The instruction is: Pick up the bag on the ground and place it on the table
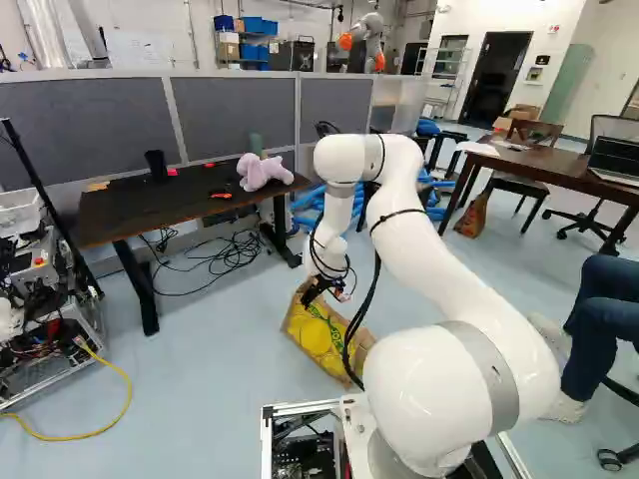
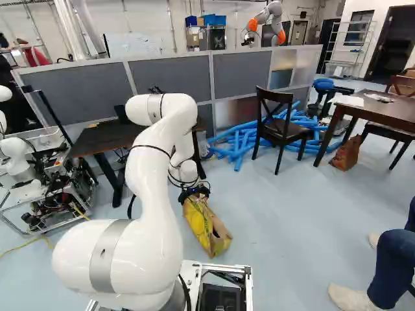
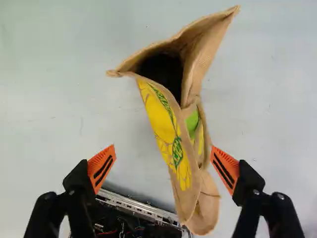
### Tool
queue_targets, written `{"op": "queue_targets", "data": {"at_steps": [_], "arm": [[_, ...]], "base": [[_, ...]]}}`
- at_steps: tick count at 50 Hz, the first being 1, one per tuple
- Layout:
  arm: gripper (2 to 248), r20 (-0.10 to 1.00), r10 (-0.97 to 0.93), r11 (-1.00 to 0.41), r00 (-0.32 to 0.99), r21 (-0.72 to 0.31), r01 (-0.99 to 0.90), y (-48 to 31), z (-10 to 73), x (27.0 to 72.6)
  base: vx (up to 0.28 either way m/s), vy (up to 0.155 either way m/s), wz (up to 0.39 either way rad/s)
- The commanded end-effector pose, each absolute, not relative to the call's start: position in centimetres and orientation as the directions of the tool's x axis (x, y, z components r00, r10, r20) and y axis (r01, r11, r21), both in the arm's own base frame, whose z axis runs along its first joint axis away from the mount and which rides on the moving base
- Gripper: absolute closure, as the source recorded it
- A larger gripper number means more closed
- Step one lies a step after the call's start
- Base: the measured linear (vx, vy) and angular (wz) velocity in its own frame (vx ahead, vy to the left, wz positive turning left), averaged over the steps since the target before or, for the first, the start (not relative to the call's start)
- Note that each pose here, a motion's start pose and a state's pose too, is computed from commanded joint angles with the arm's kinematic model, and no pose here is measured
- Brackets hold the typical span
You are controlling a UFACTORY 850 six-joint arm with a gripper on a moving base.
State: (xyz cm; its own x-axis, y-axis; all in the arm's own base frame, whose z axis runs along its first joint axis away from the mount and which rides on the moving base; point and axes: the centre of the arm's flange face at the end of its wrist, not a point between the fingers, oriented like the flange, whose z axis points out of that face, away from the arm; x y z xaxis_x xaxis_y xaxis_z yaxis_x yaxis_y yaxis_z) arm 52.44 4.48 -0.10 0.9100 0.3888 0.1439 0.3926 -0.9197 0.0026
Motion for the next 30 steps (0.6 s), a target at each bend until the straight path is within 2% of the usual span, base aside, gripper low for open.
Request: {"op": "queue_targets", "data": {"at_steps": [30], "arm": [[3,0.124,0.419,-0.906,0.900,-0.005,0.423,4.1,-4.6,52.8]], "base": [[0.000,0.000,0.000]]}}
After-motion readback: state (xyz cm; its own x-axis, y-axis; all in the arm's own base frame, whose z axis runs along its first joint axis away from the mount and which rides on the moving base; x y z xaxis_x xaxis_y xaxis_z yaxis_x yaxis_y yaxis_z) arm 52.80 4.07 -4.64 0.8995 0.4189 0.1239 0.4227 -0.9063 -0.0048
